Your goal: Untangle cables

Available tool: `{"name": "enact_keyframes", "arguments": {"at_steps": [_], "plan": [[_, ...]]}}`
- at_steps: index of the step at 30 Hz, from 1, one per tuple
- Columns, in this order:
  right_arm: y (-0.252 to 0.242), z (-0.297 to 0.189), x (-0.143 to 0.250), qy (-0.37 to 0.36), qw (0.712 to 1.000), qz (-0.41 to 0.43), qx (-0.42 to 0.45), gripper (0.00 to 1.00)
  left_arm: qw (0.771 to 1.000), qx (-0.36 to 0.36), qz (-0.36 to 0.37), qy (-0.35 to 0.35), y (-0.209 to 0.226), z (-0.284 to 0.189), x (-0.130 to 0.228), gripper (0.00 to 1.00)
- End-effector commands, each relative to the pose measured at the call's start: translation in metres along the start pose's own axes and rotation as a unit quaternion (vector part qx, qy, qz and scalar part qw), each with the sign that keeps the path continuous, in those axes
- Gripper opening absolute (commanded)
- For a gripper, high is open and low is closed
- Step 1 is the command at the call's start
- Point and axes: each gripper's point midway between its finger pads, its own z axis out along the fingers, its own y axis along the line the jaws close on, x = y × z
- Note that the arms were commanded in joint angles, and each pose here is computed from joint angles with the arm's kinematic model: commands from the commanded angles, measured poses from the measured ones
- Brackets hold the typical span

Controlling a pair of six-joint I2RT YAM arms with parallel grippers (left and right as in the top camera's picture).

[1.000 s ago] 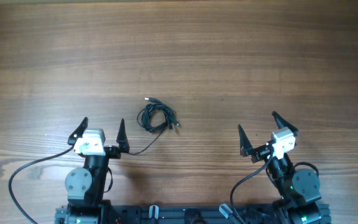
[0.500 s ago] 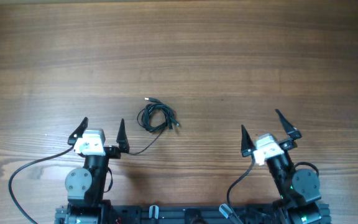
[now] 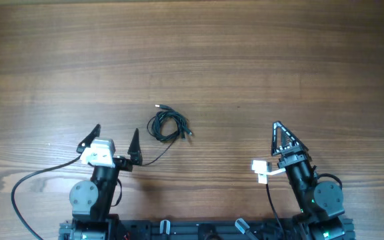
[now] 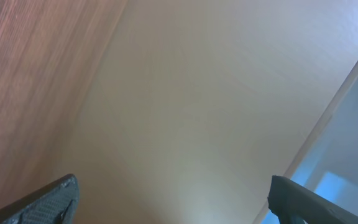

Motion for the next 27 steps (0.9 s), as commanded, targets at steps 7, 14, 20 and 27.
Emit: {"name": "enact_keyframes", "arguments": {"at_steps": [7,14,20,27], "plan": [[0.000,0.000,0.000,0.002,1.000,-0.024,-0.001,1.00,0.988,0.104,-0.050,-0.102,-0.036,-0.009,-0.053,1.00],[0.000,0.000,0.000,0.002,1.000,-0.024,-0.001,1.00,0.957,0.116,-0.065,-0.259,-0.037,-0.039,-0.127,1.00],[0.000,0.000,0.000,0.002,1.000,-0.024,-0.001,1.00,0.952,0.074,-0.076,-0.287,-0.022,-0.043,-0.137,1.00],[0.000,0.000,0.000,0.002,1.000,-0.024,-0.001,1.00,0.934,0.093,-0.079,-0.336,-0.027,-0.060,-0.158,1.00]]}}
